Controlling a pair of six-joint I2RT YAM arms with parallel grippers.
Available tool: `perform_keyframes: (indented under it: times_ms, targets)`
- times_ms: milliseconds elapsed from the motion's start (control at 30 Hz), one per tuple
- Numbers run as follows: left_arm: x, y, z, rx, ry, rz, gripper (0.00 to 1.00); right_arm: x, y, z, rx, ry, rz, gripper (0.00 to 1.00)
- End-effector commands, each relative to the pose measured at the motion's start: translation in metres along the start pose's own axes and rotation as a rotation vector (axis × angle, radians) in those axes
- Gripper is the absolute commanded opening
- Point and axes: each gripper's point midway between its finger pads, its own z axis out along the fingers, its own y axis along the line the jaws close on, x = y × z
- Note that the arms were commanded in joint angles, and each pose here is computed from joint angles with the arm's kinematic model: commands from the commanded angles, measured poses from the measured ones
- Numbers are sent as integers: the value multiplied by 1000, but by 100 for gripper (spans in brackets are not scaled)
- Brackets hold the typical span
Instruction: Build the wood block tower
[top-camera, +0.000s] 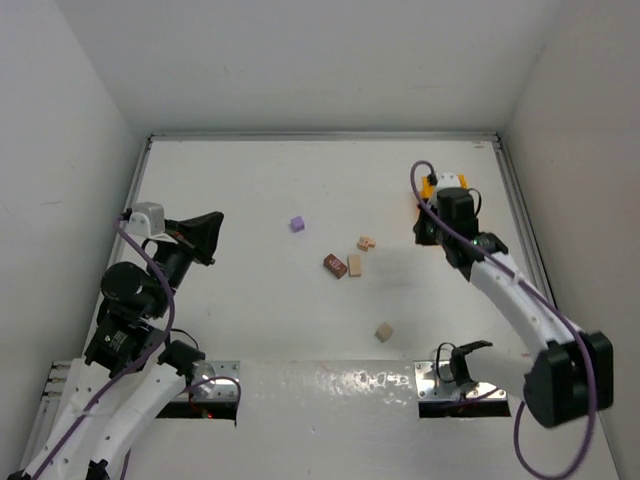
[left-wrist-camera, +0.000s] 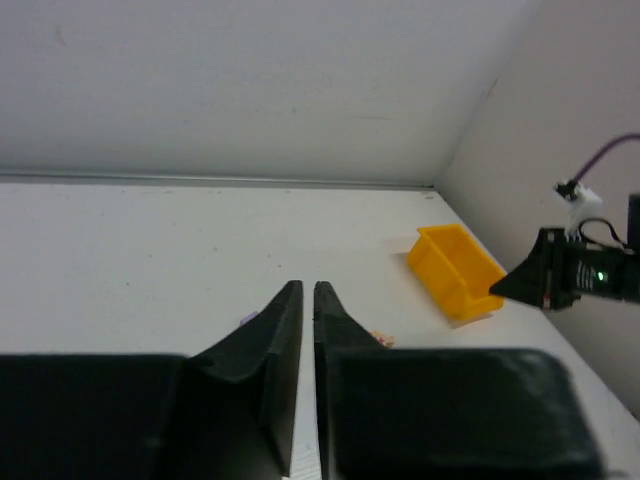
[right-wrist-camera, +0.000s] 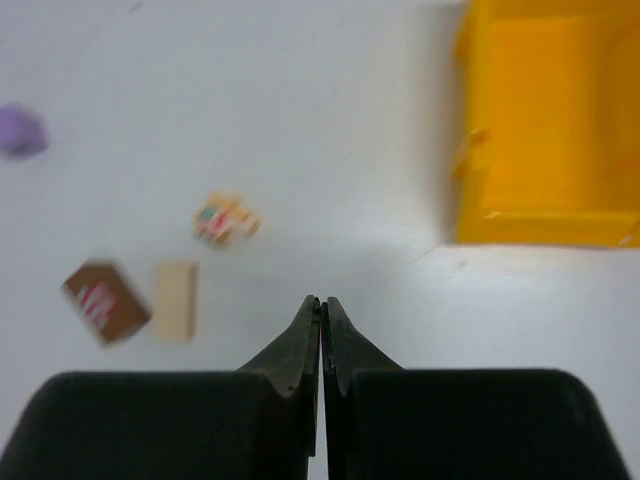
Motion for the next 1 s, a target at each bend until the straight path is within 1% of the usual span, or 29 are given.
perform_keyframes:
  times_ms: [0, 33, 67, 133, 167, 200, 267, 300, 333, 433, 467, 500, 567, 633, 733, 833, 967]
  targets:
    - [-13, -8, -4, 32, -40, 0, 1, 43, 43, -33, -170, 52, 4, 0]
    - [-15, -8, -6, 33, -48, -3, 0, 56, 59, -45, -214, 77, -34, 0]
    - [-15, -7, -6, 27, -50, -1, 0, 72, 62, -59, -224, 114, -37, 0]
    - [-17, -7, -8, 27, -59, -3, 0, 92, 77, -74, -282, 163, -28, 0]
    - [-18, -8, -8, 31, -61, -4, 0, 110, 82, -83, -317, 220, -24, 0]
    - [-18, -9, -9, 33, -62, -3, 0, 120, 83, -86, -319, 246, -20, 0]
    - [-19, -8, -9, 28, -65, -5, 0, 148, 77, -96, -291, 336, -64, 0]
    - [-19, -7, -9, 23, -66, -3, 0, 153, 69, -97, -242, 342, -86, 0]
    - [-18, -6, -9, 17, -61, -3, 0, 157, 67, -99, -235, 356, -94, 0]
    - [-14, -2, -5, -1, -48, 2, 0, 172, 62, -111, -232, 441, -112, 0]
    - [-13, -2, -4, 0, -43, 2, 1, 181, 59, -116, -226, 491, -120, 0]
    - [-12, -1, -2, -5, -36, 3, 1, 190, 65, -122, -265, 534, -125, 0]
    - [-9, 1, 0, -17, -26, 8, 1, 207, 65, -128, -280, 602, -149, 0]
    - [-4, 6, 4, -34, -8, 11, 1, 224, 66, -131, -287, 660, -173, 0]
    - [2, 13, 11, -63, 21, 17, 2, 243, 71, -129, -315, 726, -163, 0]
    - [10, 17, 17, -85, 51, 23, 2, 251, 65, -124, -289, 747, -184, 0]
    - [17, 21, 22, -98, 75, 24, 2, 264, 76, -116, -339, 788, -175, 0]
